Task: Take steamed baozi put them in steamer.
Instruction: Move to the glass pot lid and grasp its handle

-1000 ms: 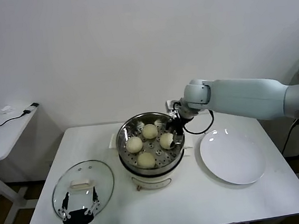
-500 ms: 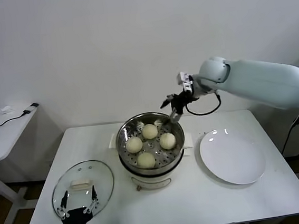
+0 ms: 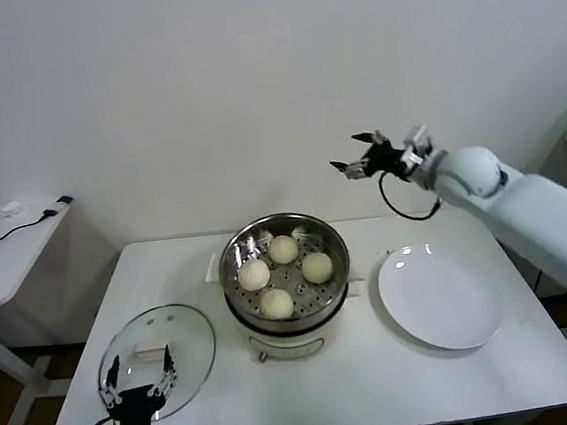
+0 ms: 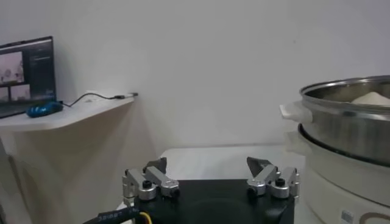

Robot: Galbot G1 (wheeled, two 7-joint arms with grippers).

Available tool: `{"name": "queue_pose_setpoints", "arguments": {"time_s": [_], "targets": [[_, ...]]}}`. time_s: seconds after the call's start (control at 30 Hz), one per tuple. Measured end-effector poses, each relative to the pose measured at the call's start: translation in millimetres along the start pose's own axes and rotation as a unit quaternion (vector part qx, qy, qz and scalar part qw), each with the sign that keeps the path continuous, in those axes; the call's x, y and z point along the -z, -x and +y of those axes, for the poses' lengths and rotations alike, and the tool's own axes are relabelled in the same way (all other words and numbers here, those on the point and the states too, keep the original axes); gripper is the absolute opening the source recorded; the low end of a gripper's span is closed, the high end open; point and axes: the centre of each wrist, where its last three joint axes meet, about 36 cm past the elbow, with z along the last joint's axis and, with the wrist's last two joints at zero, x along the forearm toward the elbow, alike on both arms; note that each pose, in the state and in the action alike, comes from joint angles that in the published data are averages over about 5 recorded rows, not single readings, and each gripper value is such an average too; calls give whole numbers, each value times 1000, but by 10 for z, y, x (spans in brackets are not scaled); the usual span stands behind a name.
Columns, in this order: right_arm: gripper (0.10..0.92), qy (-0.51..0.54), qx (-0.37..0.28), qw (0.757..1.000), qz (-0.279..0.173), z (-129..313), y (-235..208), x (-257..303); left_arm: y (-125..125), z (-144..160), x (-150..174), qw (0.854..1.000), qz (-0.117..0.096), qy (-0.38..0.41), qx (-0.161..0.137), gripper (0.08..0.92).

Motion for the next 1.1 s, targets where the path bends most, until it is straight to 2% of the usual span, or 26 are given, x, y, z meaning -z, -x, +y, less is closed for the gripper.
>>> {"name": "queue_pose_setpoints", "arguments": {"time_s": [0.3,0.57,0.67,0.77,0.87,0.93,1.1], "targets": [[823,99,-113,987,-64,392,-683,-1025,152,8,-33,1000,-6,7,-17,823],[823,167,-201,965,-35,1090,-1533,-2233,267,110,-63,998,-13,61,-19,823],[823,178,-222,958,-26,1358,-1773,-2497,310,169,-104,996,-24,90,-15,823],[823,185,-238,953,-21,1574,-1928,-2654,354,237,-181,990,-45,134,-4,823],[823,191,-251,949,-15,1763,-2033,-2766,402,304,-298,977,-69,201,15,823],[823,194,-258,946,-11,1874,-2083,-2824,429,350,-403,962,-85,258,32,823],[823,200,-269,942,-2,2082,-2167,-2910,433,485,-738,906,-114,405,53,823]]}}
